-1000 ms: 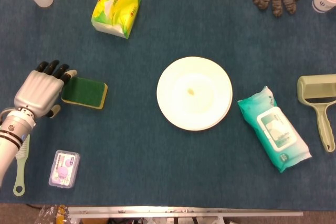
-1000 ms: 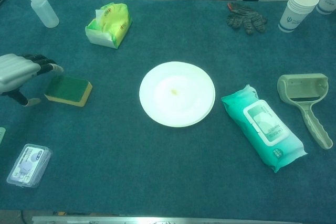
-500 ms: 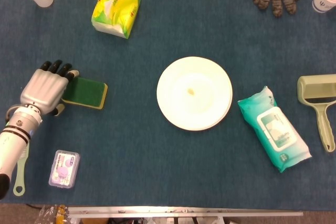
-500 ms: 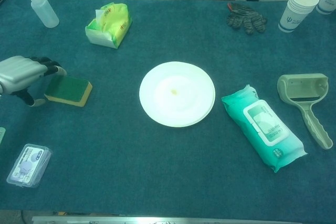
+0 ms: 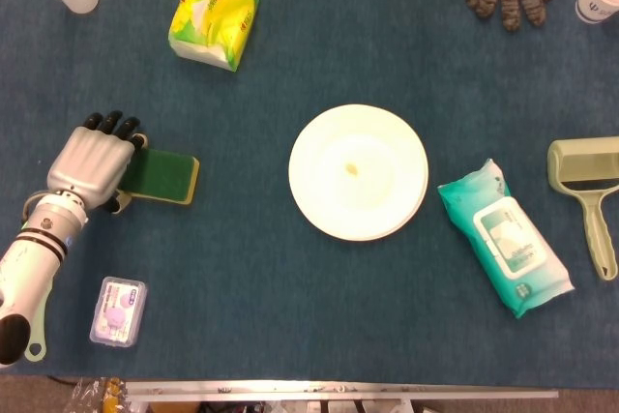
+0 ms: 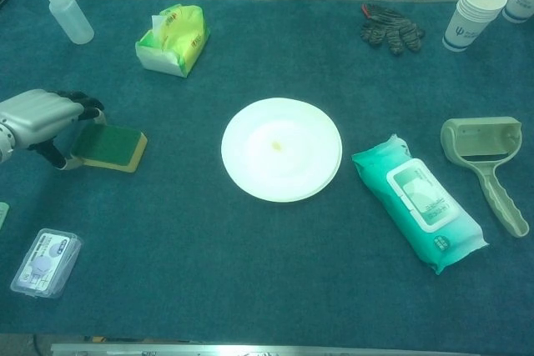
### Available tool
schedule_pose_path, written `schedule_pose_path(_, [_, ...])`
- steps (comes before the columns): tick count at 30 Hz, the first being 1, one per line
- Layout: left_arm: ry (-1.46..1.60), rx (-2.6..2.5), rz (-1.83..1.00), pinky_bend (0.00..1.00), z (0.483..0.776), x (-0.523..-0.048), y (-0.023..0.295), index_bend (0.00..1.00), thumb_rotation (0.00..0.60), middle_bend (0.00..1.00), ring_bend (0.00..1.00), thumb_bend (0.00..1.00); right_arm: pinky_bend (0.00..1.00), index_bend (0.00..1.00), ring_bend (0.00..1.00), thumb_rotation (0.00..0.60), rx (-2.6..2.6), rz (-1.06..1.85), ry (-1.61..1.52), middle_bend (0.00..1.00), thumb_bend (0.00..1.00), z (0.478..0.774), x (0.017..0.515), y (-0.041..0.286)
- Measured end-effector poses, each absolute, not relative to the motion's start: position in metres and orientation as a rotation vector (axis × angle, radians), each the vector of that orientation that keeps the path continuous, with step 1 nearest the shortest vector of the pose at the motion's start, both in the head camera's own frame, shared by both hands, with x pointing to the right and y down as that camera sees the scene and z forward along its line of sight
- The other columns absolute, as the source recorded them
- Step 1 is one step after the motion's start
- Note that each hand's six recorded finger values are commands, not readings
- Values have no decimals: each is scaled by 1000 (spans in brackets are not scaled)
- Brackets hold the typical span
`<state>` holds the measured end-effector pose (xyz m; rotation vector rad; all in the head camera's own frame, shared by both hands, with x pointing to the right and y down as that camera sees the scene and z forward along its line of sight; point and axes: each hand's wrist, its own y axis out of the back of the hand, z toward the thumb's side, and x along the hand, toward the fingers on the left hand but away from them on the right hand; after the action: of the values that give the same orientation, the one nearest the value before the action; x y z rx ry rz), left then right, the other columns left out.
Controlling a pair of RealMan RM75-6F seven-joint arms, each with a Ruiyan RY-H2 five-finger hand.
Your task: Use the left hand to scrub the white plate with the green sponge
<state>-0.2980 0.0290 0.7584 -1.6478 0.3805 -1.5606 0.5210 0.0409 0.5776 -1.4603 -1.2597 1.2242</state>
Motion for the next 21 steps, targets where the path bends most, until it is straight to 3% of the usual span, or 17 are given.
schedule_pose_path(6, [441,-1652,-1555,97,748,-297,25,370,597,215,91,271,404,301,211,587,-1470,1219,-1258,315,324,579,521,40])
schedule_pose_path(21, [399,-1520,-1459,97,704,-264,11,437,599,258,95,301,404,302,211,588,-1501,1199,-1251,315,324,588,516,33])
